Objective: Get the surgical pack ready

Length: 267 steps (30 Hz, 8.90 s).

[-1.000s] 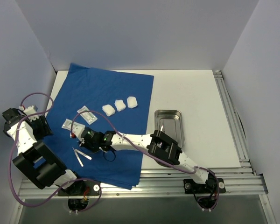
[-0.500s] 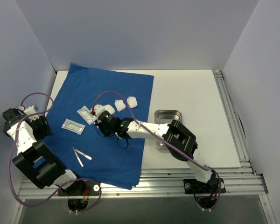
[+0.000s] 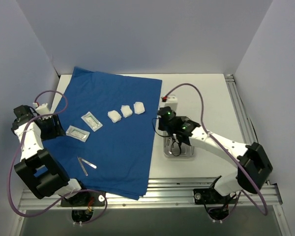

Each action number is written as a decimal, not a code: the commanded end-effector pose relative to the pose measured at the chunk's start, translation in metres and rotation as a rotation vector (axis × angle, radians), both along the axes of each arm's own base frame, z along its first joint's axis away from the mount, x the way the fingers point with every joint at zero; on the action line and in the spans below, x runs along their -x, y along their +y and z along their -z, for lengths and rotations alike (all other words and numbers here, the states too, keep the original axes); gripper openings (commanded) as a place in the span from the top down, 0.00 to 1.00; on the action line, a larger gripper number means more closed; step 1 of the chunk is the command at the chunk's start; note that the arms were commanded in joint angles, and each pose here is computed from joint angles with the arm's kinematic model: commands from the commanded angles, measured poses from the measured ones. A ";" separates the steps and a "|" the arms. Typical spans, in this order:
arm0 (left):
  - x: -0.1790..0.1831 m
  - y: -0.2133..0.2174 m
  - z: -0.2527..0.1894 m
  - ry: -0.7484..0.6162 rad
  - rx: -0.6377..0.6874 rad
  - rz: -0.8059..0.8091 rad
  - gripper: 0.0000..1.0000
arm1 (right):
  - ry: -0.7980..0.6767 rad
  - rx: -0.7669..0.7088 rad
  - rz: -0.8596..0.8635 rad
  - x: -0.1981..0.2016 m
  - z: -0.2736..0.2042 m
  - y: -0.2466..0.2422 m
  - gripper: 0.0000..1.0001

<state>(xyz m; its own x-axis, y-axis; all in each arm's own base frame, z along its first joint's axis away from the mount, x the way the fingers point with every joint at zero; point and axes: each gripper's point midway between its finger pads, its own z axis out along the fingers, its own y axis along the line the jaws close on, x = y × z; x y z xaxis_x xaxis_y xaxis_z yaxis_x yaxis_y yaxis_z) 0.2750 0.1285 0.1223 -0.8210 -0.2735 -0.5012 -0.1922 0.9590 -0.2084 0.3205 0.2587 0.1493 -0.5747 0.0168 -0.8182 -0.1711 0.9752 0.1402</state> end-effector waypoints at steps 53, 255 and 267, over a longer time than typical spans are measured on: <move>0.026 0.049 -0.017 0.040 -0.175 -0.102 0.36 | -0.042 0.187 -0.588 0.073 0.011 0.212 0.55; 0.105 0.054 -0.043 -0.061 -0.407 -0.154 0.19 | 0.048 0.082 -0.670 0.127 0.085 0.318 1.00; 0.102 0.041 -0.038 -0.051 -0.336 -0.085 0.18 | -0.021 0.017 -0.476 0.083 0.042 0.246 1.00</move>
